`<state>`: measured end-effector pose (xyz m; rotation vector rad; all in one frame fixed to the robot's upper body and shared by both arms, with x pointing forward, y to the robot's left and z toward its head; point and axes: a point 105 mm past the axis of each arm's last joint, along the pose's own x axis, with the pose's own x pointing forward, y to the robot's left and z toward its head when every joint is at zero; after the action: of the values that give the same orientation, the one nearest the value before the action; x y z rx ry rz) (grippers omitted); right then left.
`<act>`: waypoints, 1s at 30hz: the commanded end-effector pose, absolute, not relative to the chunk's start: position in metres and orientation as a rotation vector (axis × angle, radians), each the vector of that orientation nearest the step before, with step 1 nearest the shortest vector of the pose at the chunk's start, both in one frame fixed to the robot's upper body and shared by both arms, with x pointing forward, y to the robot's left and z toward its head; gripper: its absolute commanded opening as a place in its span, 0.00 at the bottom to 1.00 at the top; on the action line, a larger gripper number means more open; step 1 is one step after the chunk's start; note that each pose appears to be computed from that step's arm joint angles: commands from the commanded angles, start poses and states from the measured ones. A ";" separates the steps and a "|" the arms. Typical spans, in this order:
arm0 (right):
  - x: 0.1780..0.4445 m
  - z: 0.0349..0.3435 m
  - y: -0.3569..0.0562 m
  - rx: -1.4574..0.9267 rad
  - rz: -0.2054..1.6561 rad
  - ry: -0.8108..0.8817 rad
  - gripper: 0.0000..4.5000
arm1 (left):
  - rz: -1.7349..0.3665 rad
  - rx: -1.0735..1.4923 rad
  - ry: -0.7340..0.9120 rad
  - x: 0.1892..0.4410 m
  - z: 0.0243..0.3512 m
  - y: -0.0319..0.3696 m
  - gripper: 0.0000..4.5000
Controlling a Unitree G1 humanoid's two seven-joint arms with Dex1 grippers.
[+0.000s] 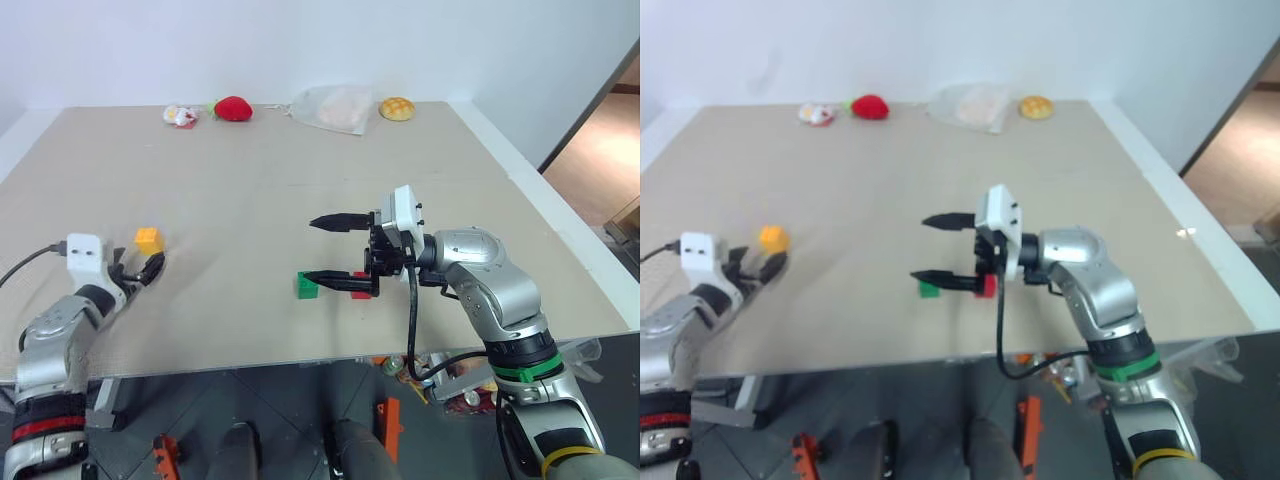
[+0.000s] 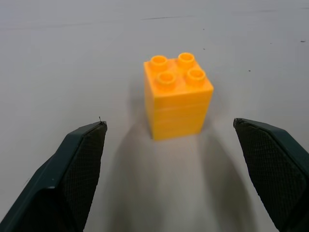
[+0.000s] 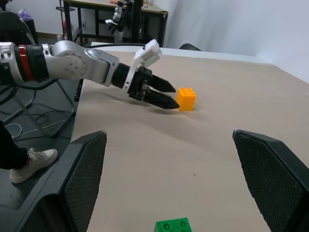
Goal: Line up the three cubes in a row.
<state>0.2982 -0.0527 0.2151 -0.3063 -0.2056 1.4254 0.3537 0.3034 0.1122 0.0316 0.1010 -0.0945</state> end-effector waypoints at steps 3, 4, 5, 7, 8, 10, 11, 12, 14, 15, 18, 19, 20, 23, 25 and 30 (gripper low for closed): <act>0.292 0.229 -0.055 -0.322 1.417 -0.269 0.96 | -0.056 0.080 0.083 0.372 0.121 0.306 0.96; 0.293 0.229 -0.055 -0.321 1.414 -0.269 0.96 | -0.051 0.081 0.085 0.374 0.120 0.306 0.96; 0.293 0.230 -0.055 -0.322 1.410 -0.269 0.96 | -0.049 0.078 0.084 0.375 0.120 0.305 0.96; 0.294 0.230 -0.056 -0.322 1.408 -0.268 0.96 | -0.018 0.075 0.085 0.378 0.120 0.310 0.96; 0.294 0.229 -0.056 -0.320 1.407 -0.265 0.96 | -0.004 0.071 0.083 0.379 0.120 0.312 0.96; 0.294 0.228 -0.057 -0.318 1.405 -0.259 0.96 | 0.008 0.072 0.078 0.380 0.120 0.314 0.79; 0.294 0.228 -0.057 -0.317 1.406 -0.255 0.96 | 0.014 0.076 0.076 0.380 0.121 0.315 0.71; 0.295 0.227 -0.058 -0.315 1.404 -0.250 0.96 | 0.017 0.076 0.075 0.381 0.121 0.316 0.62; 0.298 0.225 -0.060 -0.305 1.387 -0.239 0.96 | 0.016 0.079 0.071 0.383 0.122 0.315 0.49; 0.301 0.224 -0.061 -0.297 1.374 -0.232 0.96 | 0.014 0.078 0.068 0.384 0.123 0.313 0.41; 0.308 0.222 -0.065 -0.269 1.333 -0.221 0.96 | -0.011 0.073 0.049 0.388 0.127 0.305 0.30; 0.310 0.222 -0.067 -0.262 1.323 -0.219 0.96 | -0.030 0.070 0.035 0.389 0.130 0.301 0.30; 0.311 0.222 -0.068 -0.258 1.314 -0.217 0.96 | -0.057 0.065 0.017 0.389 0.134 0.296 0.30; 0.313 0.222 -0.076 -0.248 1.291 -0.209 0.96 | -0.254 0.091 -0.057 0.385 0.151 0.263 0.30; 0.312 0.222 -0.085 -0.243 1.283 -0.195 0.96 | -0.459 0.127 -0.103 0.375 0.163 0.231 0.30; 0.309 0.222 -0.113 -0.244 1.264 -0.144 0.96 | -0.808 0.264 -0.096 0.351 0.163 0.195 0.30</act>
<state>0.3120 -0.1031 0.2064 -0.2443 -0.0949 1.2768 0.3608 0.2034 0.1549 0.1934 -0.0673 -0.7016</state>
